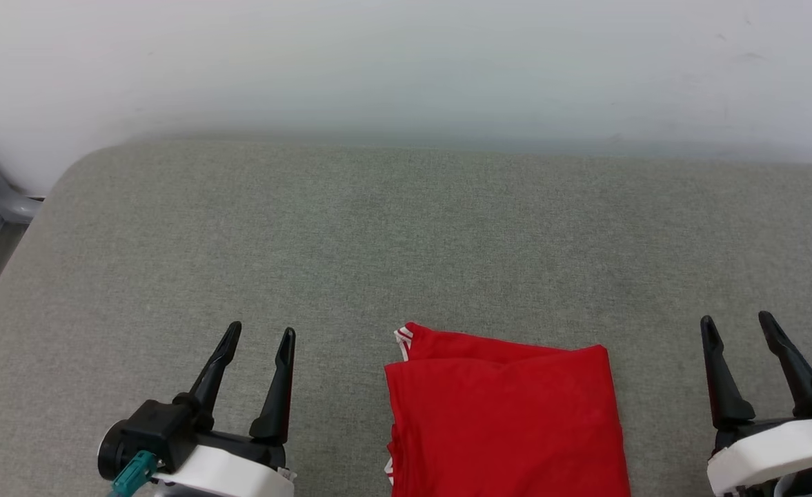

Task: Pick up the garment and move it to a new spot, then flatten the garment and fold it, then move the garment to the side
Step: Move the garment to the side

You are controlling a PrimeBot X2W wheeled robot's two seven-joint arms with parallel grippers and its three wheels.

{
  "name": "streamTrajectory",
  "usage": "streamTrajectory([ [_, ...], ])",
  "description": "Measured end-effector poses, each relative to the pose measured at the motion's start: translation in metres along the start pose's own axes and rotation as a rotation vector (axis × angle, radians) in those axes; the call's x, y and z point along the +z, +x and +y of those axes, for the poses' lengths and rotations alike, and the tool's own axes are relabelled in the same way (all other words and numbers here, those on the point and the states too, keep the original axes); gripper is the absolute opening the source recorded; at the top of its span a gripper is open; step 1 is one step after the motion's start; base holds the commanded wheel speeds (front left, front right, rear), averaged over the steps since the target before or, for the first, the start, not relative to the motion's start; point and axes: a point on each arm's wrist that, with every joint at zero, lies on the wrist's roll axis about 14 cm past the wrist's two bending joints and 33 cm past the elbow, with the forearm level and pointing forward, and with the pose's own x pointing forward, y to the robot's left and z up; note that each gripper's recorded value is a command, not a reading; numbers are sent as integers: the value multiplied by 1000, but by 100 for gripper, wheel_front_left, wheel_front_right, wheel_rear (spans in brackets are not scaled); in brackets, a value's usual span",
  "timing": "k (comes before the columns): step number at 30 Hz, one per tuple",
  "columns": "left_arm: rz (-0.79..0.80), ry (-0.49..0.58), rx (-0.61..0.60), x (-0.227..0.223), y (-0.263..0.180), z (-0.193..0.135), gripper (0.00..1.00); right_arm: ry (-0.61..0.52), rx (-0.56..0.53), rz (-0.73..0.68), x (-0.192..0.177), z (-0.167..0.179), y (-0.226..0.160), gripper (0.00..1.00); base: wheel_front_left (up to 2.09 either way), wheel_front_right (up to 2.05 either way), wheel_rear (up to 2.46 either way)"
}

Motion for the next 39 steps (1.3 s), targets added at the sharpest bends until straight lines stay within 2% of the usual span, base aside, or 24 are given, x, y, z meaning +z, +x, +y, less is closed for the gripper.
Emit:
streamTrajectory([
  [5, 12, 0, 3, -4, 2, 2, 100, 49, 25, 111, -18, 8, 1, 100, 0, 0, 0],
  [15, 42, -9, -12, -16, 13, -1, 100, 88, 168, 602, -96, 43, -16, 100, 0, 0, 0],
  [20, 55, -7, -11, -21, 17, 1, 100, 119, 207, 812, -129, 57, -29, 100, 0, 0, 0],
  [34, 87, 2, 29, -31, 20, 15, 100, 91, 282, 1087, -178, 83, -33, 100, 0, 0, 0],
  [36, 95, 2, 30, -33, 19, 15, 100, 77, 295, 1100, -181, 84, -34, 0, 0, 0, 0],
  [39, 101, 3, 23, -34, 19, 14, 100, 57, 310, 1086, -181, 86, -31, 0, 0, 0, 0],
])
